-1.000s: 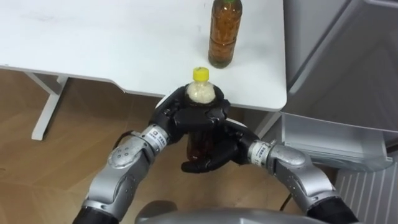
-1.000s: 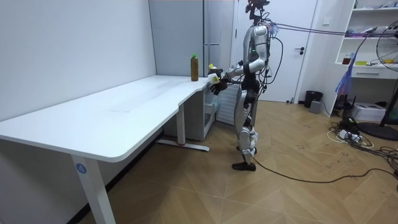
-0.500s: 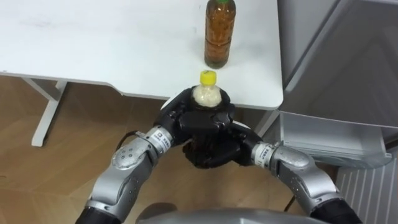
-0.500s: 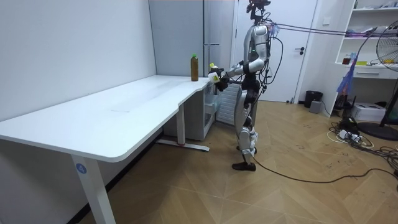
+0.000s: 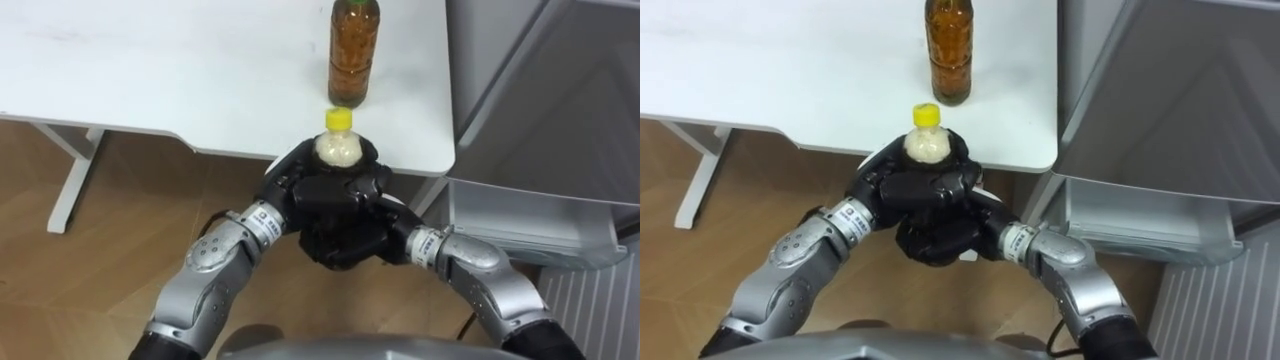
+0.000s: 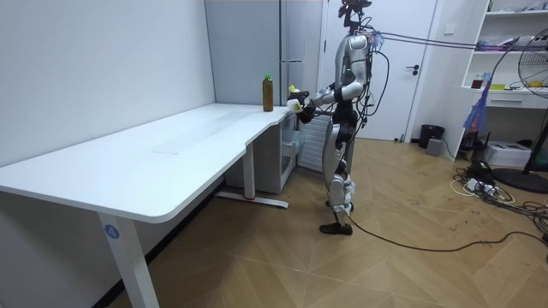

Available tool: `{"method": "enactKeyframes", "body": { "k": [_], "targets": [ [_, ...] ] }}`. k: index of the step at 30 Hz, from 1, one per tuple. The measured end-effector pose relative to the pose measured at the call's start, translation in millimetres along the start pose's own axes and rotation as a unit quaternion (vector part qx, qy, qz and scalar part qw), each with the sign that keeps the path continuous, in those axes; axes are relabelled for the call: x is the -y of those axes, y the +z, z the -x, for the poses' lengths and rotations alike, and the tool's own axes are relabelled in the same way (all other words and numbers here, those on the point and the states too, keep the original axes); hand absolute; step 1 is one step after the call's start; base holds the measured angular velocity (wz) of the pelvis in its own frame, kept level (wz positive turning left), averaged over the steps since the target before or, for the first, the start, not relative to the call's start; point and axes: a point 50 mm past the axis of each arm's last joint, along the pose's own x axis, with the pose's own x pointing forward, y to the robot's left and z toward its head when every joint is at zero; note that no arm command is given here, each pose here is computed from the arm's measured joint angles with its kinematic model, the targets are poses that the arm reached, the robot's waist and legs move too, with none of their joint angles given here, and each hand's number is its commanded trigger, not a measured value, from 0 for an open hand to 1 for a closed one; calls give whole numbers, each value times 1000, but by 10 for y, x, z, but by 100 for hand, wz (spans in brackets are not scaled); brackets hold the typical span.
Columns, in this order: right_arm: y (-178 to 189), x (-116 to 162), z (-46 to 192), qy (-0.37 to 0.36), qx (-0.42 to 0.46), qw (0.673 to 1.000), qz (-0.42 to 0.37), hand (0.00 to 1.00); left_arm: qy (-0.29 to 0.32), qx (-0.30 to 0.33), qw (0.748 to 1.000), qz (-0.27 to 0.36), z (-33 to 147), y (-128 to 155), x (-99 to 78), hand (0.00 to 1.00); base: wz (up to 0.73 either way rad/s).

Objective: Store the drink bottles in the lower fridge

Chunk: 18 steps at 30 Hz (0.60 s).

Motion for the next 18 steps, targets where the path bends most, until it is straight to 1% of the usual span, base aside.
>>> {"method": "enactKeyframes", "body": {
  "k": [18],
  "targets": [
    [-5, 3, 8, 0, 0, 1000, 0, 100, 0, 1, 1000, 1, -1, 4, -1, 0, 0]
  ]
}}
